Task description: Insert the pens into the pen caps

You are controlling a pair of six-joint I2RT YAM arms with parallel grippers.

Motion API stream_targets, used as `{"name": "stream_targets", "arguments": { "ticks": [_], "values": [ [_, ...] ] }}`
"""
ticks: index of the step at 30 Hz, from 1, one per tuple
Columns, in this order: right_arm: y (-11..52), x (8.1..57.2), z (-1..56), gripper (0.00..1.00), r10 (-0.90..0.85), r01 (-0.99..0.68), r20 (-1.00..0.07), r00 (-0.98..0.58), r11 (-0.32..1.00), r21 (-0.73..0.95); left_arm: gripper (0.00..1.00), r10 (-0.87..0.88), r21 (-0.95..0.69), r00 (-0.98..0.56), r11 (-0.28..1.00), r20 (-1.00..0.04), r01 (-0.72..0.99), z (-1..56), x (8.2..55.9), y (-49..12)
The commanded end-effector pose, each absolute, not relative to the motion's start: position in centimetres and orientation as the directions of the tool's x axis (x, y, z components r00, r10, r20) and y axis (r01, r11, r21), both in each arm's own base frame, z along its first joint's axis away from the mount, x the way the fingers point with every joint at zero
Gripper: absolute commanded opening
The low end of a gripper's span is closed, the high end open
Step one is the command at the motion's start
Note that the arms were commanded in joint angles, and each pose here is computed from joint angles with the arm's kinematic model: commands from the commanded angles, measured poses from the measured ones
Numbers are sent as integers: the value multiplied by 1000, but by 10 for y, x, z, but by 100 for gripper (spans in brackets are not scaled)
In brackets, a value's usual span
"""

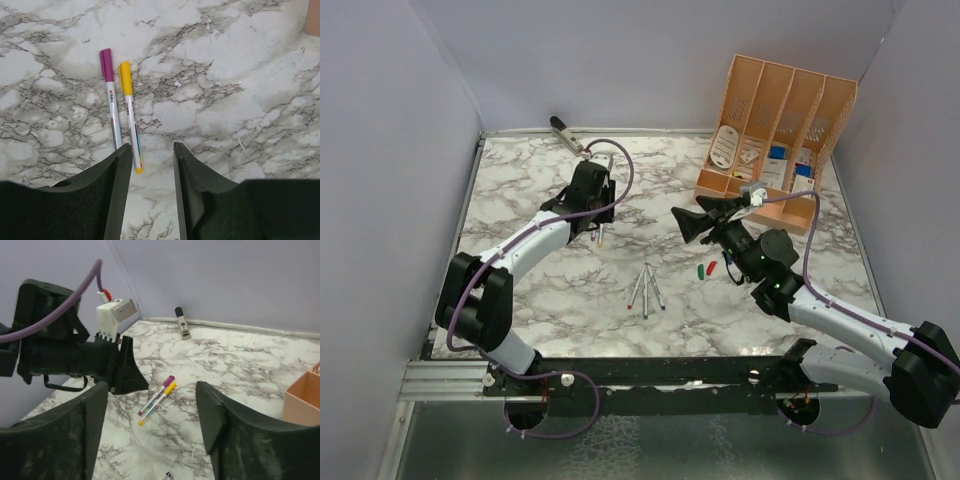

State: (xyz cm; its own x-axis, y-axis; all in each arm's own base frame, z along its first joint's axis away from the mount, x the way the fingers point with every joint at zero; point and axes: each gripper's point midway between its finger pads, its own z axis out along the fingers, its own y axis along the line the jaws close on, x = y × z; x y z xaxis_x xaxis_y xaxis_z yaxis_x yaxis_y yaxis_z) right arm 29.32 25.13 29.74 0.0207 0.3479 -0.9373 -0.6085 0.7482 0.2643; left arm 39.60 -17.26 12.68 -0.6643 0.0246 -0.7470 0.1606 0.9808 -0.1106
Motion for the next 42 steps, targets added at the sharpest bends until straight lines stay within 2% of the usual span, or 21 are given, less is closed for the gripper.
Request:
{"name": "stream_targets", "arguments": {
  "ticks": [1,6,9,10,14,17,26,37,42],
  "values": [
    [235,300,279,77,361,-507,-932,-19,800,320,41,37,-149,-649,962,-760,229,136,372,-186],
    [223,308,268,90,354,-424,-934,-42,841,338,40,85,-141,-660,949,-746,281,132,343,-194],
    [216,315,253,92,326,-351,-941,-92,874,337,40,117,-146,-681,937,-723,317,124,320,-204],
    [214,317,245,89,311,-323,-943,-116,886,332,40,130,-147,-687,933,-715,330,120,311,-208],
    [195,319,210,70,269,-190,-943,-198,933,306,40,184,-141,-709,917,-681,373,105,281,-220],
    [176,317,192,62,268,-87,-937,-222,952,293,40,204,-141,-730,914,-653,381,94,267,-220],
    [150,304,156,57,280,62,-910,-306,960,274,40,261,-156,-776,895,-573,417,75,238,-229],
    [146,297,140,55,273,80,-898,-344,962,261,41,349,-95,-822,897,-450,432,66,226,-230],
    [141,297,136,54,255,101,-904,-343,967,235,41,368,-126,-844,887,-391,445,61,221,-239]
  ]
}}
